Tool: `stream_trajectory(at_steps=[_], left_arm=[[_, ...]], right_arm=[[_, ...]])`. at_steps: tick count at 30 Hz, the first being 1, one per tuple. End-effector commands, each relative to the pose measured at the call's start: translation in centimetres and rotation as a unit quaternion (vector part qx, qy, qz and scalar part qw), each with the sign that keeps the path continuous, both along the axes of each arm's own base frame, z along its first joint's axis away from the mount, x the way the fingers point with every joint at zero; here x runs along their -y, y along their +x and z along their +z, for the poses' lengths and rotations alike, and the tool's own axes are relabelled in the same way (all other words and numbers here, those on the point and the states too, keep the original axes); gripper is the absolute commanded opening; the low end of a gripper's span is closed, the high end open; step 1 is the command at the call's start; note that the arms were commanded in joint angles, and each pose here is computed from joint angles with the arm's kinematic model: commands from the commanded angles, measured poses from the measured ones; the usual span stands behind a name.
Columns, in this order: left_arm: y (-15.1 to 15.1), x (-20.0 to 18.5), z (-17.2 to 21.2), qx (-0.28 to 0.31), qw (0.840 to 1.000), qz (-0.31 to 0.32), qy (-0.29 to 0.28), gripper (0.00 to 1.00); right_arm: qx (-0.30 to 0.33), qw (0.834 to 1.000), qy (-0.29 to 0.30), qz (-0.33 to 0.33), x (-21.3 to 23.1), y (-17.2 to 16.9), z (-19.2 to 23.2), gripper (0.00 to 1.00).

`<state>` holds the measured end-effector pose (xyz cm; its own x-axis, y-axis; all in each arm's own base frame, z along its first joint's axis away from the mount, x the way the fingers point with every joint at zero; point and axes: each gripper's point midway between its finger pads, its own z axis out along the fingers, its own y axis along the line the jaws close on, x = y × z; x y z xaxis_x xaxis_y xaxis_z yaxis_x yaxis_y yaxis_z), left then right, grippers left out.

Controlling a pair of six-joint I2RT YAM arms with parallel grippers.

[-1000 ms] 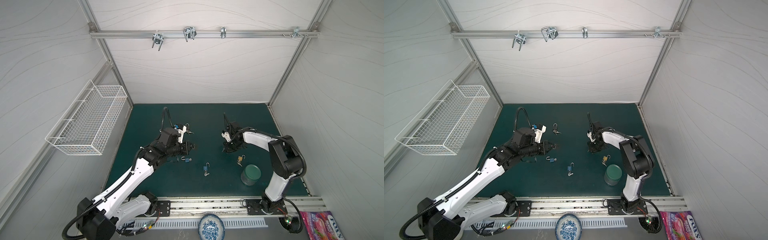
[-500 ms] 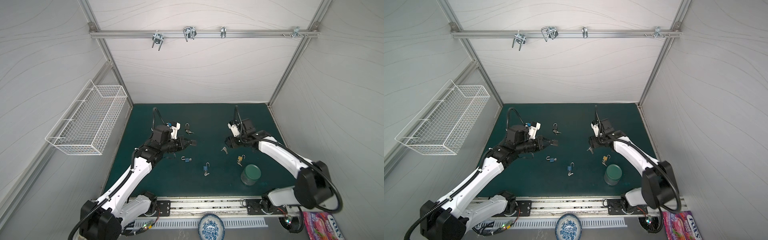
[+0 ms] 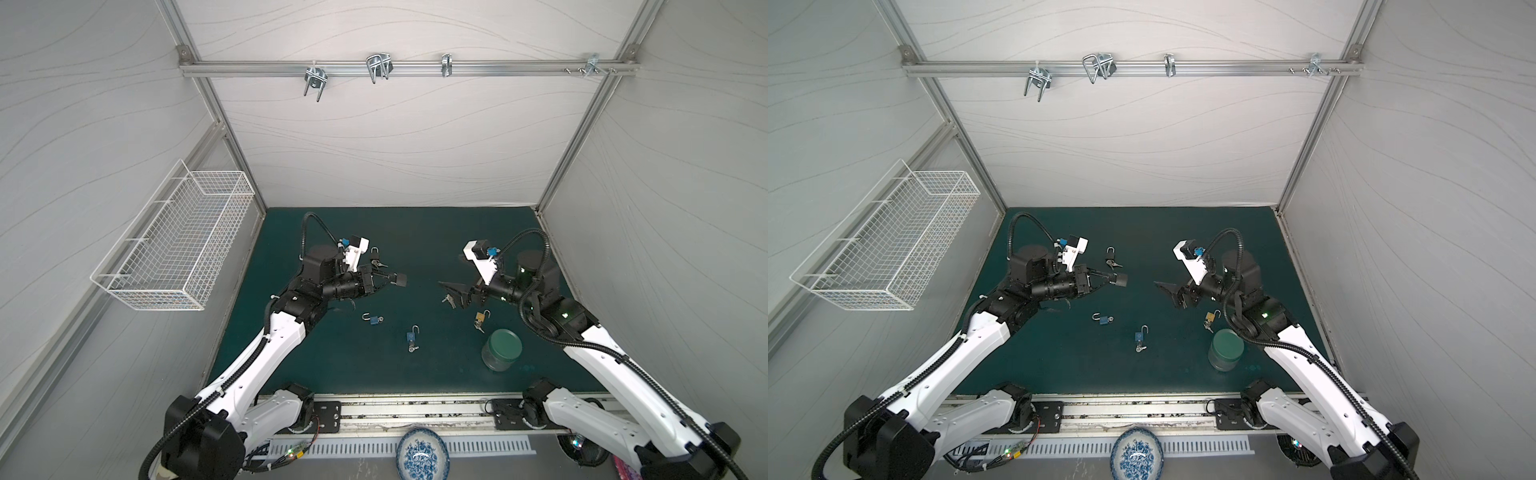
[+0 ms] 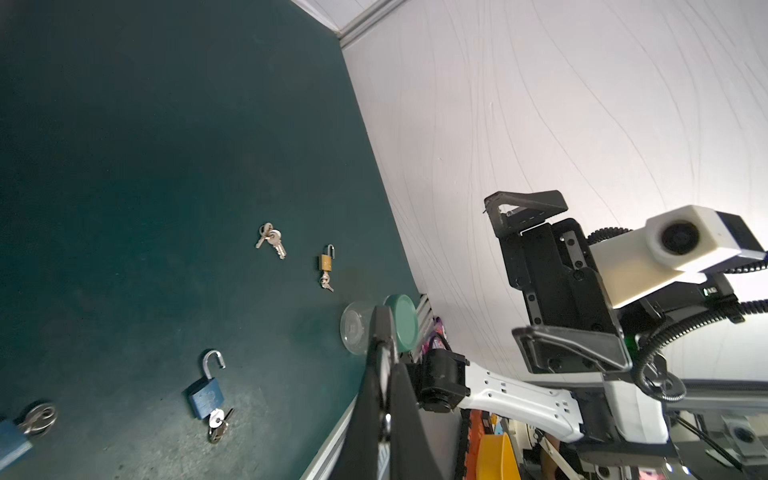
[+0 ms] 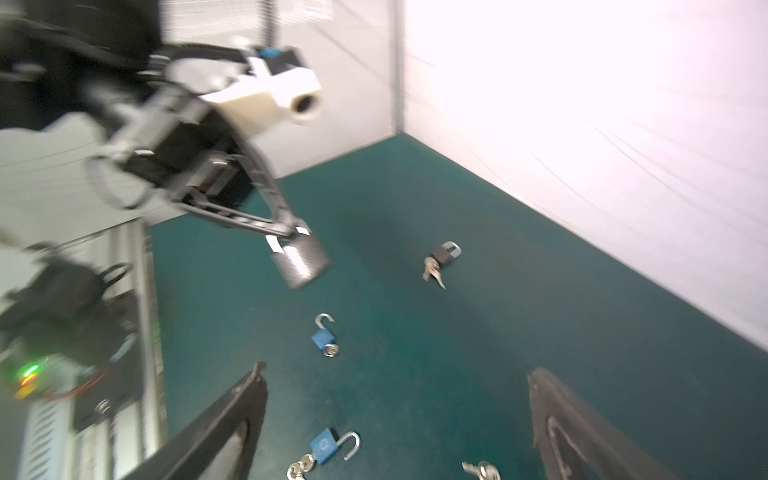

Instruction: Lock with the key

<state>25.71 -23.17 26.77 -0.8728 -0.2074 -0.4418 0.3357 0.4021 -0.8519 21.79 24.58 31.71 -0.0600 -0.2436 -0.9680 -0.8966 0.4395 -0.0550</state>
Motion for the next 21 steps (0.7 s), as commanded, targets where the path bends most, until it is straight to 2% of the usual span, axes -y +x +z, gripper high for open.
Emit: stream_trajectory(at_steps=[1,5,12,16,21], left_arm=[[-0.9,1.6,4.0,0.061,0.996,-0.046,-0.039,0.0],[-1.8,2.6,4.8,0.072,0.994,-0.069,-0.043,0.0],[-2.5,3.5,5.5,0.083,0.992,-0.084,-0.049,0.0],[-2.6,3.8,5.8,0.085,0.991,-0.088,-0.054,0.0],[-2.6,3.9,5.6,0.083,0.991,-0.09,-0.052,0.0]], right_arm=[[0.08,0.99,-0.027,0.113,-2.5,-3.8,1.7,0.99],[0.117,0.981,-0.102,0.119,-4.3,-4.3,0.5,0.96],[0.142,0.97,-0.159,0.115,-5.5,-3.8,-1.0,0.82],[0.152,0.966,-0.18,0.106,-6.0,-3.6,-1.4,0.78],[0.16,0.965,-0.184,0.096,-6.7,-3.1,-1.6,0.67]])
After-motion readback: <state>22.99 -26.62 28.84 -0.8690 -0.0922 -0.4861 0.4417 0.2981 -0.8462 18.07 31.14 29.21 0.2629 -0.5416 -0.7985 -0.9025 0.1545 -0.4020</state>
